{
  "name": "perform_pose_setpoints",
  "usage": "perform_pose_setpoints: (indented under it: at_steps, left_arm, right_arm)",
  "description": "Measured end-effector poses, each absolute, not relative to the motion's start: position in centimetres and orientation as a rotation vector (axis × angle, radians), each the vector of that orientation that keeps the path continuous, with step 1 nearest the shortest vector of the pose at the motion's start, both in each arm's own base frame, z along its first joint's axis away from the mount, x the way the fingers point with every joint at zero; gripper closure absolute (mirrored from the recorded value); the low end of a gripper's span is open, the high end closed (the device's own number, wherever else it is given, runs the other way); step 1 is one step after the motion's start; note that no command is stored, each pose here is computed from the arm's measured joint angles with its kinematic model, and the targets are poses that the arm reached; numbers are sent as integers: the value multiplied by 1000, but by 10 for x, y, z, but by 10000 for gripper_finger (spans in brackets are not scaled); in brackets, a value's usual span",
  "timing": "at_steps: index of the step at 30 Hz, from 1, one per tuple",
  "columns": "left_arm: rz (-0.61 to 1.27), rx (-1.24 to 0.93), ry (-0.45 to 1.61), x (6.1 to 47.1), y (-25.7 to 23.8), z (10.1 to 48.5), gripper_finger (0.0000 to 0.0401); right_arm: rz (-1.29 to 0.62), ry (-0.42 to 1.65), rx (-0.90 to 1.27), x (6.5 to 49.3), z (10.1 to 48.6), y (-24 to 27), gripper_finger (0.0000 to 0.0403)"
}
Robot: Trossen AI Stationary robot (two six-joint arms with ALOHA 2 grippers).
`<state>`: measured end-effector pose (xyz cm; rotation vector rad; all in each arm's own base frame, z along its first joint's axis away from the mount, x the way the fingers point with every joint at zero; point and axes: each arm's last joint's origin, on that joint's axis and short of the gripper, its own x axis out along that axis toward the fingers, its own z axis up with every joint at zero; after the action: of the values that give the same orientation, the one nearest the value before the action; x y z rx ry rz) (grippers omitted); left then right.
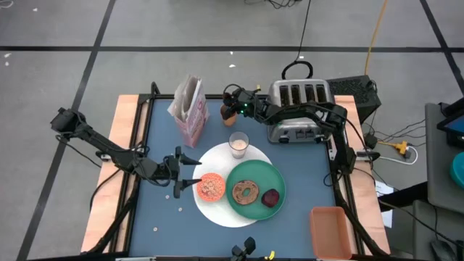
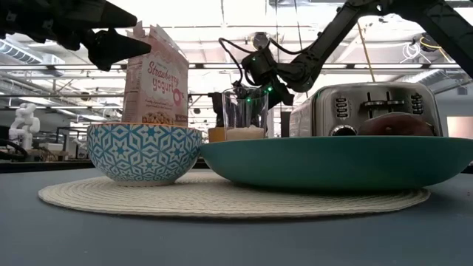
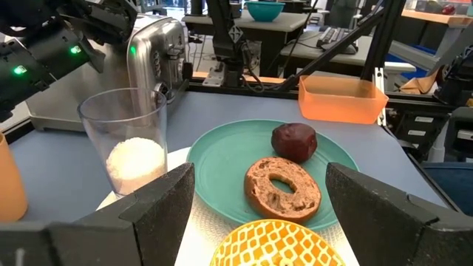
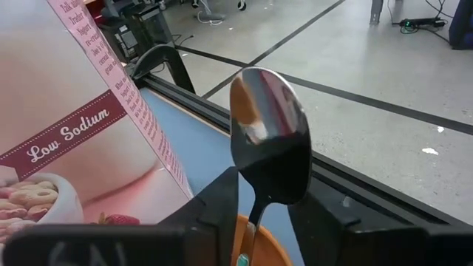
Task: Arrange a breakfast setting
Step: Put the white spoon on the table to the right of the green plate
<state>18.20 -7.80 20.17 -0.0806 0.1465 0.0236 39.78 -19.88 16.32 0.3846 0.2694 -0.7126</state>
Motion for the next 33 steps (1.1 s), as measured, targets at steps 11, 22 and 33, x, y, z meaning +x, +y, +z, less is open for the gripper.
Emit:
perform_pose_setpoints:
  at_steps: [11,22,33]
  left_arm:
    - [24,-82,147,182,-78,202,93]
    - [24,-85,146,182,-78,202,93]
    - [25,-90,146,182,-78,202,93]
  right_arm:
    - [-708,278,357,398,163,-199,360]
    - [-708,278,356,398,163,-199,396]
    - [-707,277,359,398,163,-199,398]
